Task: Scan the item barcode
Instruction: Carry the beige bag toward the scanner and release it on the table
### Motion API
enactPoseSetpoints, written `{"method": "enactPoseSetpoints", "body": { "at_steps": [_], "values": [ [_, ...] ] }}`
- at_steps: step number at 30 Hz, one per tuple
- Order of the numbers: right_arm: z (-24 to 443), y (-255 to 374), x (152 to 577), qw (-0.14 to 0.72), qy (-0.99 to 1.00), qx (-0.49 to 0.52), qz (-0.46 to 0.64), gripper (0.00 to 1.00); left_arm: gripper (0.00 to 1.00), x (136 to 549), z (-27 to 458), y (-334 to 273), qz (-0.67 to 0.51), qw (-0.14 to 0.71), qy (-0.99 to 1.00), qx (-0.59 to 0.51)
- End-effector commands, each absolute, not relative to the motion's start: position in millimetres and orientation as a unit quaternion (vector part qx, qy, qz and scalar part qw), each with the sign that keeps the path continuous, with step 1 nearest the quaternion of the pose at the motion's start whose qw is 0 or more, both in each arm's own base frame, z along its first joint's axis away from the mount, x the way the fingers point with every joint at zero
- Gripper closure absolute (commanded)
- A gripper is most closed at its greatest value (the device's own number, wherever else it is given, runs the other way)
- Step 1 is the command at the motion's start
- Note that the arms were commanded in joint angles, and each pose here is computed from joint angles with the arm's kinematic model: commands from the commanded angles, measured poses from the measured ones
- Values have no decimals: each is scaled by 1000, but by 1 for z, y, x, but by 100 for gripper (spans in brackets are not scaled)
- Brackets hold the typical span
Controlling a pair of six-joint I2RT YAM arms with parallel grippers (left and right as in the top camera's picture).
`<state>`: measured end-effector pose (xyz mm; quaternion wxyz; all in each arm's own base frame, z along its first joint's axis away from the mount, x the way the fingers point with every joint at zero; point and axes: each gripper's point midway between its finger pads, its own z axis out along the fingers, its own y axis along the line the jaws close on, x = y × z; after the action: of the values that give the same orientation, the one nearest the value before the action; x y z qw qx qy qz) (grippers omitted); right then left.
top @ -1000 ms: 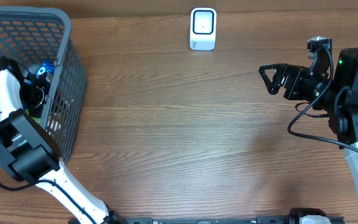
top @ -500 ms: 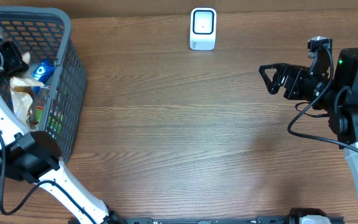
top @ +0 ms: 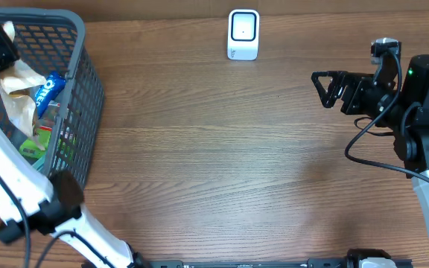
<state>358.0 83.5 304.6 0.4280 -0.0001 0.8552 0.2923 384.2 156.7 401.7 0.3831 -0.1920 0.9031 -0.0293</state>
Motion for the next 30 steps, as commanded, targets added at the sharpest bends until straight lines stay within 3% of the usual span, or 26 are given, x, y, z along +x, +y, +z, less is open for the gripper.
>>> {"method": "enactPoseSetpoints", "body": {
  "at_steps": [1, 11, 20, 26, 30],
  "values": [
    [321, 84, 361, 446, 845, -1, 296, 0, 96, 358, 452, 119, -30, 444, 881, -163],
    [333, 66, 369, 477, 832, 12, 285, 0, 96, 372, 445, 8, -97, 415, 901, -81],
    [332, 12, 370, 489, 832, 79, 250, 1, 96, 395, 331, -70, -59, 237, 965, -93],
    [332, -6, 370, 495, 830, 98, 238, 1, 96, 407, 250, -171, -207, 102, 973, 23],
    [330, -7, 369, 491, 832, 101, 236, 1, 96, 416, 210, -199, -277, 45, 958, 51]
  ]
}}
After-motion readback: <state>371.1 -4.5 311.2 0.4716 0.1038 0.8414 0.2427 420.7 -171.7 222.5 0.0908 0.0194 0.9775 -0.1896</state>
